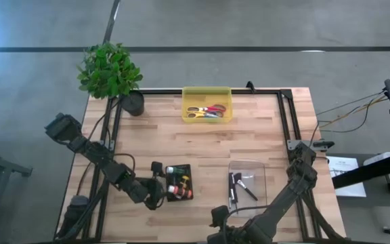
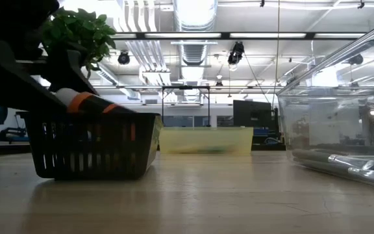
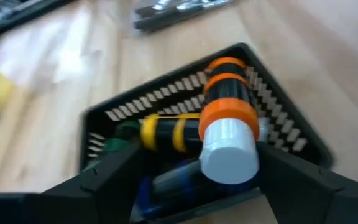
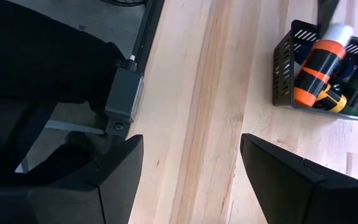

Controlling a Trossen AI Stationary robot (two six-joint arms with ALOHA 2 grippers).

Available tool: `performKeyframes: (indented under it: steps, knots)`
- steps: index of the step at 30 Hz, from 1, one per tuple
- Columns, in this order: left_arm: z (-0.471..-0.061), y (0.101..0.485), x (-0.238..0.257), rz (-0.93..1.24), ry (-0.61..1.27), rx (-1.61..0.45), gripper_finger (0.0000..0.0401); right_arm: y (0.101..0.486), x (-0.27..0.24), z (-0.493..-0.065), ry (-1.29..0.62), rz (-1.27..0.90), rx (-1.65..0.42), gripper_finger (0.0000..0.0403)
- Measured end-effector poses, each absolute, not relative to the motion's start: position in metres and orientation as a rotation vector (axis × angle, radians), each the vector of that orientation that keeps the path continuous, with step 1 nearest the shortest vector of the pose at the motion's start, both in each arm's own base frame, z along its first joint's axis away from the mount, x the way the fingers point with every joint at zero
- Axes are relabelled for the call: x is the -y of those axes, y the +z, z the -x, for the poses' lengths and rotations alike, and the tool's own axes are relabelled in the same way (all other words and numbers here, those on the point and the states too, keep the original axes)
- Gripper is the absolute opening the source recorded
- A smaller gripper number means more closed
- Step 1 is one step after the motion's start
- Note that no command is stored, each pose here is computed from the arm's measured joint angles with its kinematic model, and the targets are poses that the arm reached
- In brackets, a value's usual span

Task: Pick & Place Paint Supplies
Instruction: Put the orange paint bottle into the black bin, then return to Home Position

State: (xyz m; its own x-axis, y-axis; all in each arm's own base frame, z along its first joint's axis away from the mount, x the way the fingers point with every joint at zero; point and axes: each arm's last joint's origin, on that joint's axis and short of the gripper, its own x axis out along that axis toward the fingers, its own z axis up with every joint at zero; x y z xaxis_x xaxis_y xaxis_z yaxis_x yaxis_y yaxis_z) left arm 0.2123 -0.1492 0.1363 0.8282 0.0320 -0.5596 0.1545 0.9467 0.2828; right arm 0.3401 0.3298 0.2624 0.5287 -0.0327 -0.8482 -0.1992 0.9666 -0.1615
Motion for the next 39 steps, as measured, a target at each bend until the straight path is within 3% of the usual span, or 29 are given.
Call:
performKeyframes:
  steps: [9, 21, 31, 35, 39]
  knots:
    - [-0.207, 0.153, 0.139, -0.425, 0.115, -0.54, 0.0258, 0.262, -0.33, -0.34, 0.098, 0.254, -1.012, 0.0267]
    - [-0.184, 0.204, 0.121, -0.223, 0.099, -0.314, 0.0211, 0.262, -0.33, -0.34, 0.094, 0.256, -1.009, 0.0267]
    - [-0.152, 0.151, 0.1, -0.064, -0.13, -0.212, 0.0211, 0.263, -0.336, -0.334, 0.104, 0.259, -1.0, 0.0267]
    - [-0.151, 0.153, 0.084, -0.061, -0.19, -0.054, 0.0211, 0.263, -0.335, -0.336, 0.105, 0.265, -0.996, 0.0267]
    - [-0.16, 0.156, 0.064, -0.086, -0.207, -0.045, 0.021, 0.263, -0.333, -0.338, 0.102, 0.266, -0.995, 0.0267]
